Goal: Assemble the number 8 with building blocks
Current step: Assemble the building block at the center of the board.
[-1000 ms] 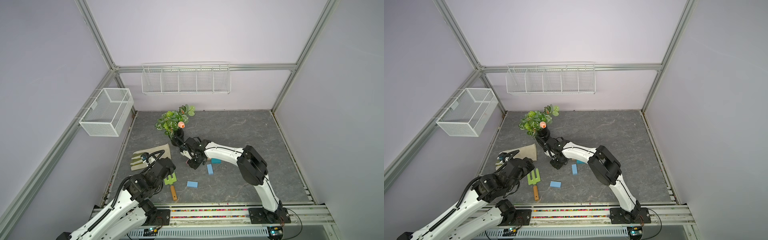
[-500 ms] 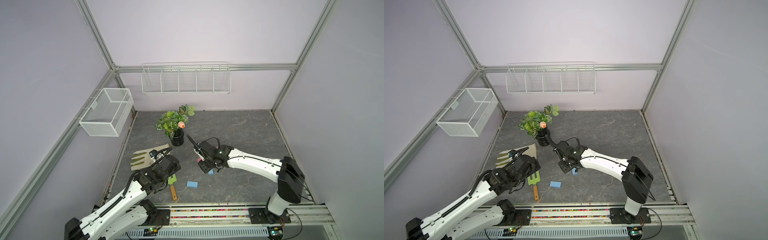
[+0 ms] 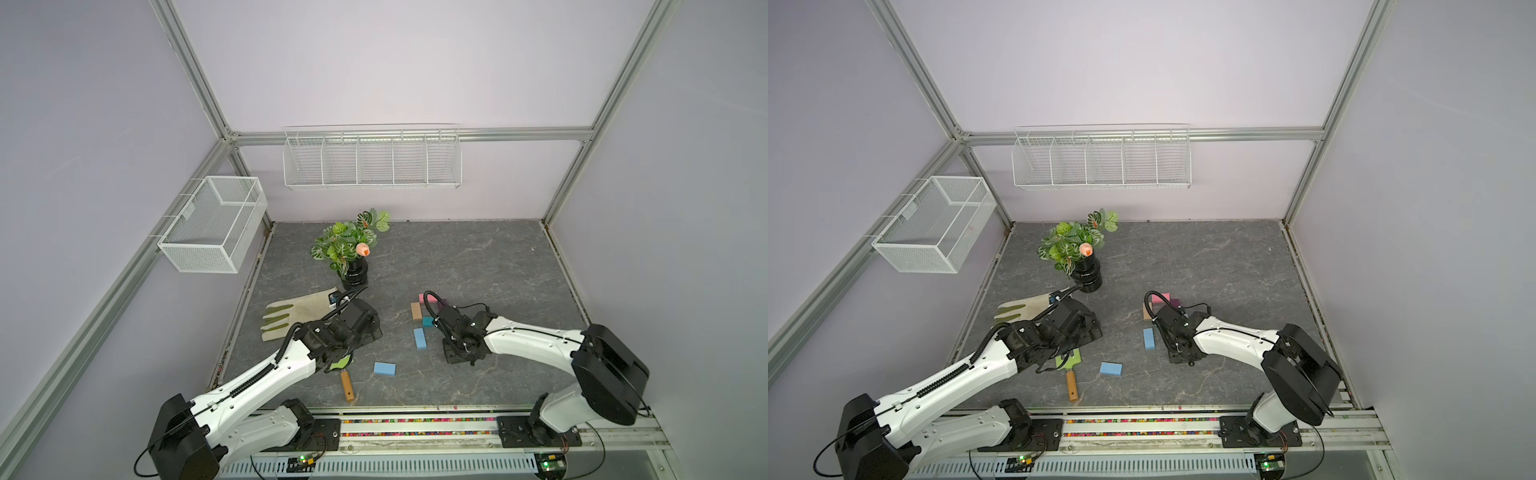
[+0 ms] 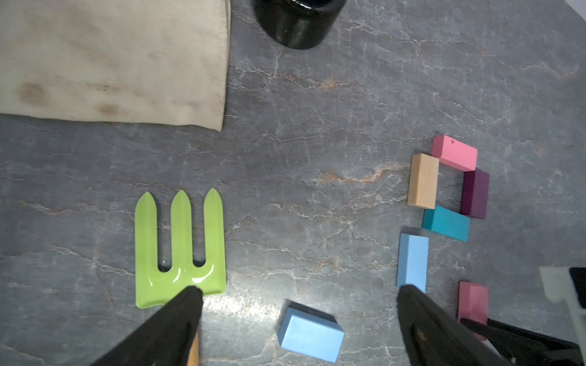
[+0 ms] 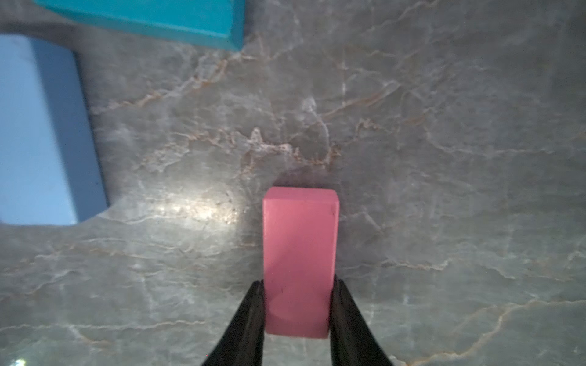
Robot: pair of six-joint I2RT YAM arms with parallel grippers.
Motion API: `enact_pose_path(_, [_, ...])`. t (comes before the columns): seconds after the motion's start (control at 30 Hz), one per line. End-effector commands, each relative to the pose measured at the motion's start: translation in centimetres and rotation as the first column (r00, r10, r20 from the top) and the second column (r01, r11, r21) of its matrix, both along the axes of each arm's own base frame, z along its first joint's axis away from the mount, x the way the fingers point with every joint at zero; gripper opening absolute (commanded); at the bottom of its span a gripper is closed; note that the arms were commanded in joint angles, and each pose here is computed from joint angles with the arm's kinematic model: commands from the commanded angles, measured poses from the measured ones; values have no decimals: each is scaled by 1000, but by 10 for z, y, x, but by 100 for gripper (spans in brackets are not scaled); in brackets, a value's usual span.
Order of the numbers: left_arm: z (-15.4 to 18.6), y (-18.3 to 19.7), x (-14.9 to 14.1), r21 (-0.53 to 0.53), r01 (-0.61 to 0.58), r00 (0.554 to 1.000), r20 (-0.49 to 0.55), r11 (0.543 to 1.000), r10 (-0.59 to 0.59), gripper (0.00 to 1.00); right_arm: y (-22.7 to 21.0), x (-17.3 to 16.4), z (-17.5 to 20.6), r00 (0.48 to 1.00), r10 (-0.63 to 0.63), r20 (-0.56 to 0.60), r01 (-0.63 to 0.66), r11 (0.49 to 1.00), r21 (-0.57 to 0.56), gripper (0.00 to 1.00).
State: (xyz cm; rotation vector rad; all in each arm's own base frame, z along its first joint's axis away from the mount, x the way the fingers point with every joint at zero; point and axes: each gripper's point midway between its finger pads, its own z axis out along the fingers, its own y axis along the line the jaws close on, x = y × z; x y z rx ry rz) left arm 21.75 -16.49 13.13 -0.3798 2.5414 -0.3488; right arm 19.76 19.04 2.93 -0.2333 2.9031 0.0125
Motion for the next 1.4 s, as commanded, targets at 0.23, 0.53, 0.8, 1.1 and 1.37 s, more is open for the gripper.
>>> enact_pose_path(0.23, [5, -18, 7, -16, 43, 999, 5, 999, -43, 100, -10, 16, -7, 999, -35, -27, 36, 999, 32, 7])
enact_pose_path(0.53, [5, -16, 7, -17, 36, 999, 10, 999, -36, 100, 15, 31, -11, 997, 52, -66, -47, 996, 76, 7])
enact_pose_path(0.8, [3, -16, 7, -5, 39, 999, 3, 999, -39, 100, 14, 40, -15, 996, 26, -80, -22, 998, 54, 7])
enact_pose_path(1.1, [1, -17, 8, 3, 40, 999, 1, 999, -40, 100, 6, 41, -15, 997, 2, -81, 1, 999, 42, 7])
enact_pose_path(1.37, [-1, -19, 10, 4, 41, 999, -4, 999, -41, 100, -2, 42, -14, 996, -11, -88, 15, 999, 41, 7])
